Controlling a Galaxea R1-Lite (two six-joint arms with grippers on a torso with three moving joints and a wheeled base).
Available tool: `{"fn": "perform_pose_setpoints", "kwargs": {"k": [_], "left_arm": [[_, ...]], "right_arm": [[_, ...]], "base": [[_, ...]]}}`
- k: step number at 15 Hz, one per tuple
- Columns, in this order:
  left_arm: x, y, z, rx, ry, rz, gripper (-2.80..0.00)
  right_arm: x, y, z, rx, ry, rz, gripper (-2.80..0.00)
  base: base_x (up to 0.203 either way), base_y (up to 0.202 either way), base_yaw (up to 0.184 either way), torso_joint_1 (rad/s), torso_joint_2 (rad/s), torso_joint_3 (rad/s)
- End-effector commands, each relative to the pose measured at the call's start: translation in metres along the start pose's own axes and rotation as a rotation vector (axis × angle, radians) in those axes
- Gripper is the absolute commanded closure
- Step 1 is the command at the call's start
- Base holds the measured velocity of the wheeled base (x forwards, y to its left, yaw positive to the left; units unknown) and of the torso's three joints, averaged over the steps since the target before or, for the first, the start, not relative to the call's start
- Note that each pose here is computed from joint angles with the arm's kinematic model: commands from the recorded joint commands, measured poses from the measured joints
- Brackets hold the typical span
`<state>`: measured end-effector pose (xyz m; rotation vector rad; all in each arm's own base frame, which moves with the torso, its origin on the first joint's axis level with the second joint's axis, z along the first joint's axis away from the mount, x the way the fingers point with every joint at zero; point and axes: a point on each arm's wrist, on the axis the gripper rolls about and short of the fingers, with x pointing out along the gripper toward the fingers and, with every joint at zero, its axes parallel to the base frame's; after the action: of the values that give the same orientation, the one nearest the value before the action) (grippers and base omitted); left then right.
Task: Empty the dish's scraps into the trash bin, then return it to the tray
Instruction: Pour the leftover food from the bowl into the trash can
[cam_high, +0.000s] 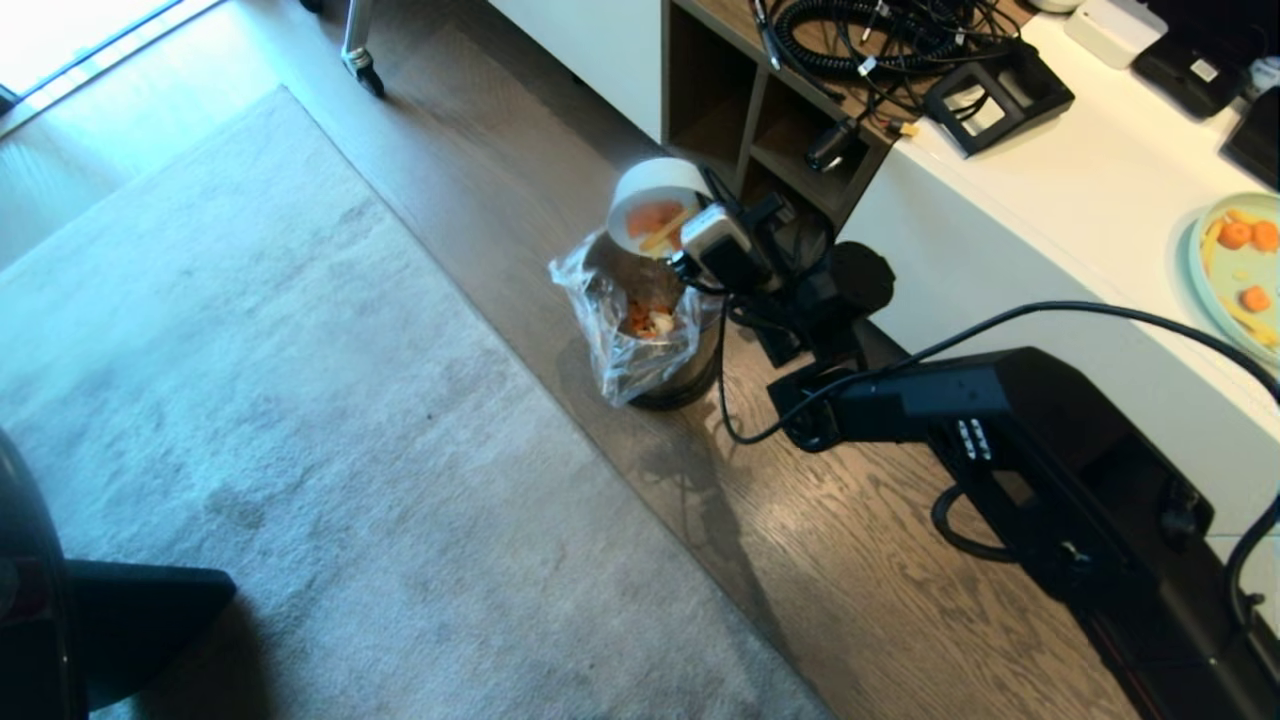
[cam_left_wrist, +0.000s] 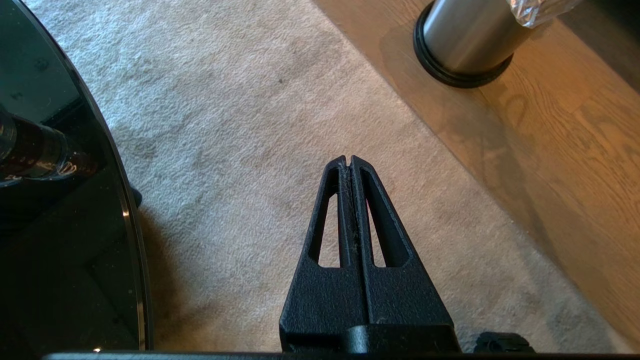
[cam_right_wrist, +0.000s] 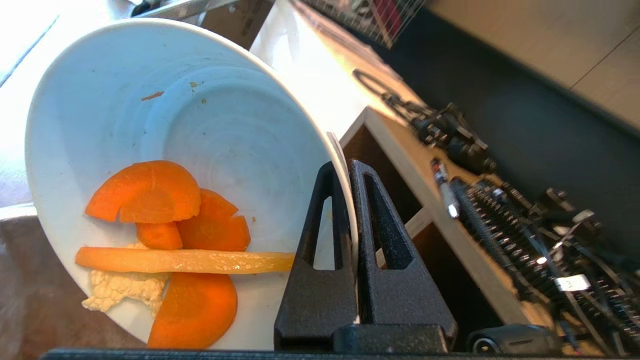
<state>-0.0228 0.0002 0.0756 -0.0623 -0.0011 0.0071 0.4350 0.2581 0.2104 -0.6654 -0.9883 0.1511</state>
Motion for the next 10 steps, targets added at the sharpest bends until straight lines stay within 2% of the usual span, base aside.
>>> {"fn": "perform_pose_setpoints", "kwargs": {"k": [1,3,10], "left_arm": [[0.000,0.000,0.000,-0.001,-0.001,0.000,0.00],[0.000,0.000,0.000,-0.001,-0.001,0.000,0.00],[0.000,0.000,0.000,-0.001,-0.001,0.000,0.00]], "right_arm": [[-0.004,0.003,-0.002,-0.022,-0.033,-0.017,0.00],[-0.006,0.004,-0.001,-0.041,-0.063,-0.028,0.00],[-0.005,0.004,0.009,-0.109,-0.214,0.027,0.00]], "base": [[0.000,0.000,0.000,0.000,0.00,0.000],[0.000,0.000,0.000,0.000,0.00,0.000],[0.000,0.000,0.000,0.000,0.00,0.000]]}}
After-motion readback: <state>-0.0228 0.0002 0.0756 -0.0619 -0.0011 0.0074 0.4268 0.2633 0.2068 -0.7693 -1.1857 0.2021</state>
